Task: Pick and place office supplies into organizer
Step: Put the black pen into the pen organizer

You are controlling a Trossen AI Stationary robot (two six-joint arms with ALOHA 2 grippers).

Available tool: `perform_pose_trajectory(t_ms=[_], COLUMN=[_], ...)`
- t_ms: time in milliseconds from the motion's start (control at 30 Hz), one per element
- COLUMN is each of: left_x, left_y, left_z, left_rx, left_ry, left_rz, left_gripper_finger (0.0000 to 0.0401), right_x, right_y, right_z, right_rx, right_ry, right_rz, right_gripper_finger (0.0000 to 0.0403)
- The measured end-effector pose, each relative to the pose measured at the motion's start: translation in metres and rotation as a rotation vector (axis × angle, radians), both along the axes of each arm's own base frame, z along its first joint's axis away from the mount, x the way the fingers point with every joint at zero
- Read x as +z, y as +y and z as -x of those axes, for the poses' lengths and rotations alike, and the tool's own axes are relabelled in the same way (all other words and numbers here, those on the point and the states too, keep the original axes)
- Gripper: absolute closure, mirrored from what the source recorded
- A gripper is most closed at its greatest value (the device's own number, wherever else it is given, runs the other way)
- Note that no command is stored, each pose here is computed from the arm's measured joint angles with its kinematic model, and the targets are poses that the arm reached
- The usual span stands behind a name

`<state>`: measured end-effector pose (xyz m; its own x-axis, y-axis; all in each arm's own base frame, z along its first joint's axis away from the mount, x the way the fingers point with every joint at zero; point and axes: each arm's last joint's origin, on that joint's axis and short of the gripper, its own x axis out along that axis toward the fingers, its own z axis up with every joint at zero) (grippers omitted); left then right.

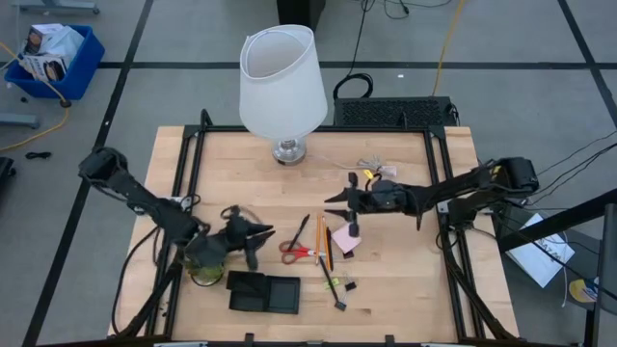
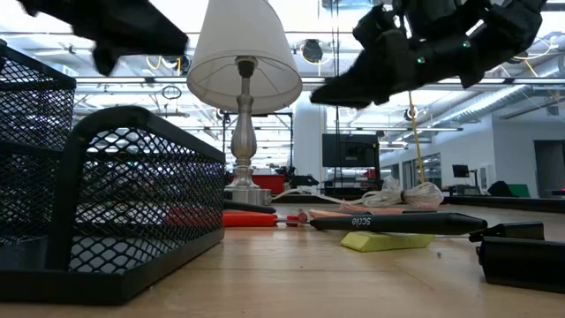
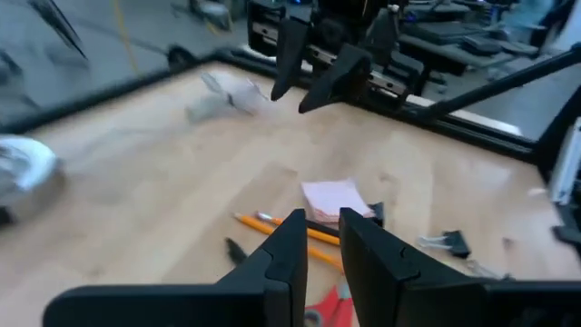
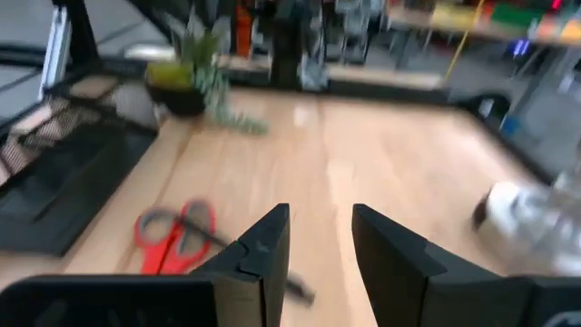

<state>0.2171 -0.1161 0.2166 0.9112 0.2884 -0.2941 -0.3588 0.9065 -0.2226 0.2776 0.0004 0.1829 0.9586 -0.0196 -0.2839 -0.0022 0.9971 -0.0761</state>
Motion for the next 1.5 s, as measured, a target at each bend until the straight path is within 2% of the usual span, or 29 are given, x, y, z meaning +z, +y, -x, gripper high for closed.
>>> perform_pose_trajectory(t_ms=[100, 233, 467, 600, 700, 867, 1000, 1167, 1300, 1400, 1500], left_x=[-0.002, -0.003, -0.007, -0.006, -0.006, -0.023, -0.028, -0.028, -0.030, -0.028, -0.023], left_y=[0.022, 0.056, 0.102, 0.111, 0.115, 0.120, 0.121, 0.118, 0.115, 0.115, 0.115], left_z=[-0.013, -0.027, -0.034, -0.035, -0.036, -0.043, -0.068, -0.109, -0.130, -0.135, -0.140], left_rx=[-0.018, 0.004, 0.050, 0.065, 0.064, 0.089, 0.086, 0.035, 0.080, 0.163, 0.234], left_ry=[0.026, 0.038, 0.062, 0.053, 0.046, 0.127, 0.194, 0.355, 0.531, 0.672, 0.723], left_rz=[0.113, 0.278, 0.459, 0.476, 0.490, 0.590, 0.610, 0.581, 0.562, 0.524, 0.471], left_gripper_finger=[0.0329, 0.0329, 0.0329, 0.0329, 0.0329, 0.0329, 0.0329, 0.0329, 0.0329, 0.0329, 0.0322], right_x=[-0.002, 0.001, -0.002, -0.007, -0.015, -0.023, -0.014, -0.012, -0.014, -0.015, -0.017], right_y=[0.006, 0.021, 0.044, 0.046, 0.042, 0.032, 0.027, 0.026, 0.026, 0.026, 0.026], right_z=[0.006, 0.013, 0.038, 0.067, 0.092, 0.119, 0.122, 0.123, 0.123, 0.123, 0.123], right_rx=[-0.001, 0.044, 0.154, 0.249, 0.259, 0.230, 0.213, 0.205, 0.209, 0.206, 0.203], right_ry=[0.074, 0.109, 0.116, -0.071, -0.199, -0.308, -0.389, -0.395, -0.380, -0.367, -0.340], right_rz=[-0.074, -0.100, -0.134, -0.178, -0.194, -0.247, -0.258, -0.282, -0.287, -0.294, -0.293], right_gripper_finger=[0.0287, 0.0287, 0.0287, 0.0287, 0.0287, 0.0287, 0.0287, 0.0286, 0.0286, 0.0286, 0.0286])
